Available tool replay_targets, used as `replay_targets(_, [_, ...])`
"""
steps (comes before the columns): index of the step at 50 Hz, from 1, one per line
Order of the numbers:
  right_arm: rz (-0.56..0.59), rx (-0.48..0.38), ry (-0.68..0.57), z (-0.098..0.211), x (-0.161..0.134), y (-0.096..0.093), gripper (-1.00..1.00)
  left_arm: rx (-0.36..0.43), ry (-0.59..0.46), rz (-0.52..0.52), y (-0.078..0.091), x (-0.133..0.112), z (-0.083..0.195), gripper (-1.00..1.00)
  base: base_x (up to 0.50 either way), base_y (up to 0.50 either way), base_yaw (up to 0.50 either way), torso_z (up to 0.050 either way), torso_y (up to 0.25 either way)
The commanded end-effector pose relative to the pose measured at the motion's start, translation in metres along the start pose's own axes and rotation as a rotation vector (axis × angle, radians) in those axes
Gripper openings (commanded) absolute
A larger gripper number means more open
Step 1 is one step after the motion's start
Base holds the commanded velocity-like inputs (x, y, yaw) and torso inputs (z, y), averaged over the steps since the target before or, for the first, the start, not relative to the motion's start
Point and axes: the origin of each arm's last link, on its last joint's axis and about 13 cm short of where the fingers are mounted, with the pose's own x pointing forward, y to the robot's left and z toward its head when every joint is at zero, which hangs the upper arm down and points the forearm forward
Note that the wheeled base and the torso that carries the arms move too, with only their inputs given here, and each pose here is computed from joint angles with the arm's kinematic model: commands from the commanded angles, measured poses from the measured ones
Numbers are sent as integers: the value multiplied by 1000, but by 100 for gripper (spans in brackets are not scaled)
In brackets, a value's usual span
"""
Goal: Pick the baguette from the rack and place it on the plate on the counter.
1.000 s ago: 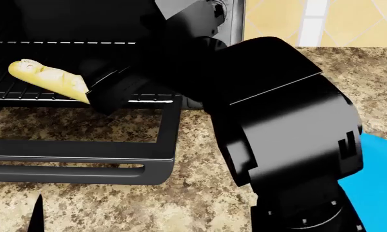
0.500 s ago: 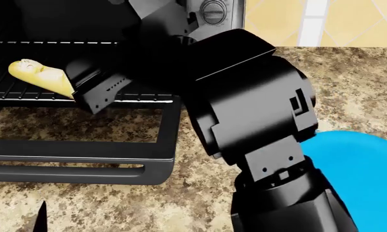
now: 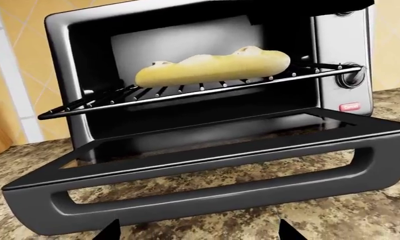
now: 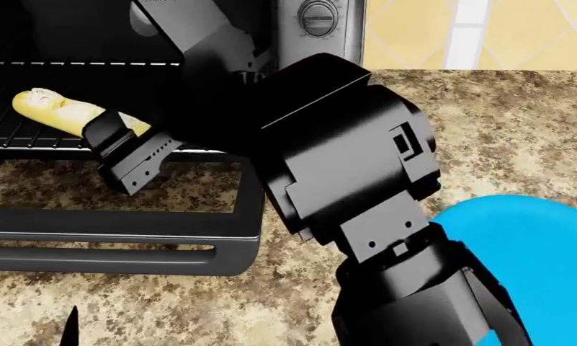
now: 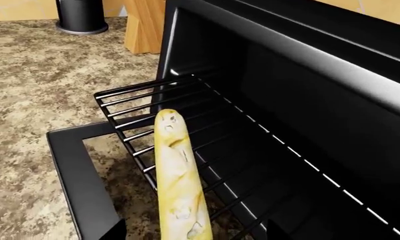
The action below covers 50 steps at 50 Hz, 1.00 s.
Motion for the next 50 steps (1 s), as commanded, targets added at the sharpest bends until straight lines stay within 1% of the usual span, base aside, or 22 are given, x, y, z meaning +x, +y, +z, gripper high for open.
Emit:
replay_targets(1, [15,-17,29,1,5,2,100,7,-6,-9,-1,-1,0,100,0,0,0,0,0])
replay_targets(8, [14,-20,66,-5,10,-1,100,0,2,-12,-1,0,-1,100,0,0,0,0,0])
replay_targets(22, [21,-41,112,-7,15,1,100,0,-1,-7,1,-1,0,100,0,0,0,0,0])
replay_targets(29, [25,-45,127,-9,18,1,100,9,7,-3,0,-1,-2,100,0,0,0,0,0])
replay_targets(31, [18,-55,128,-9,18,1,100,25,10,13,1,0,-4,100,0,0,0,0,0])
replay_targets(50, [30,-47,150,-14,26,1,100,14,14,1,0,-3,-7,100,0,0,0,0,0])
